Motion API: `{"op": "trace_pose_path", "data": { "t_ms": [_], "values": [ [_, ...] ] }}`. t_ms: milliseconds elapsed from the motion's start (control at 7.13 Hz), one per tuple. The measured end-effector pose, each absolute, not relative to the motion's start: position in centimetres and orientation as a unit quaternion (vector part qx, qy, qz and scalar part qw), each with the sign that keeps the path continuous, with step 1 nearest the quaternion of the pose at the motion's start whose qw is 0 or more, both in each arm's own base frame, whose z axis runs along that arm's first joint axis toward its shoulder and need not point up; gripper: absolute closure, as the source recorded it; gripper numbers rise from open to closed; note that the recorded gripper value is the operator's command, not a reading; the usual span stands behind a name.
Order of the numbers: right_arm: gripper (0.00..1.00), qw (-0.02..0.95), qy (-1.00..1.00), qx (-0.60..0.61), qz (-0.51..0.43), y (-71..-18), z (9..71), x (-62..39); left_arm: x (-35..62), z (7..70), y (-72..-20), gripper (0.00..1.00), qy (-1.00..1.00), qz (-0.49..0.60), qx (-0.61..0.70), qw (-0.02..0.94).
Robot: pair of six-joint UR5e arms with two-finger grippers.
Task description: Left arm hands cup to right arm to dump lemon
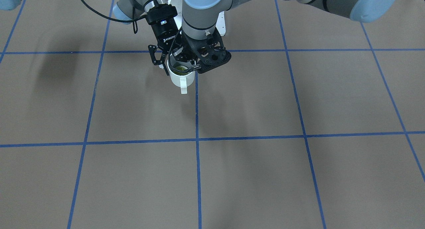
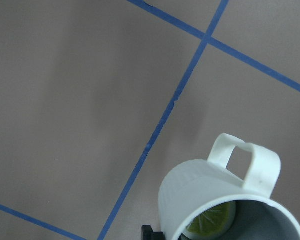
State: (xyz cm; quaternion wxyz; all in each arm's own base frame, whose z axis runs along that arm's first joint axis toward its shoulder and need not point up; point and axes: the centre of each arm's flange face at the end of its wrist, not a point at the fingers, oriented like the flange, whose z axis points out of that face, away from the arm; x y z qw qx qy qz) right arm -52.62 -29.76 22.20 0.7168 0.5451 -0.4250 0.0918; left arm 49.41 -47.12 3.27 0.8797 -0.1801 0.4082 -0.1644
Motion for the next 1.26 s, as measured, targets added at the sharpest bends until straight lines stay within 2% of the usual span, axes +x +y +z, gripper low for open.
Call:
{"op": "trace_pose_path", "data": {
  "t_ms": [701,841,982,1122,1262],
  "values": [
    [0.00,0.718,-0.422,0.547,0.093,-29.8,22.3,-52.6,49.7,2.7,-45.8,1.00,0.414,-0.153,-0.181,0.879],
    [0.08,0.718,-0.422,0.547,0.093,-29.8,22.3,-52.7,49.7,2.7,-45.7,1.00,0.414,-0.152,-0.181,0.879],
    [0.33,0.718,-0.421,0.547,0.092,-29.8,22.4,-52.7,49.7,2.7,-45.7,1.00,0.415,-0.151,-0.183,0.878],
    [0.70,0.718,-0.420,0.547,0.091,-29.8,22.4,-52.7,49.7,2.6,-45.6,1.00,0.416,-0.150,-0.185,0.878],
    [0.86,0.719,-0.420,0.547,0.089,-29.8,22.5,-52.7,49.7,2.6,-45.6,0.56,0.417,-0.149,-0.186,0.877]
  ]
}}
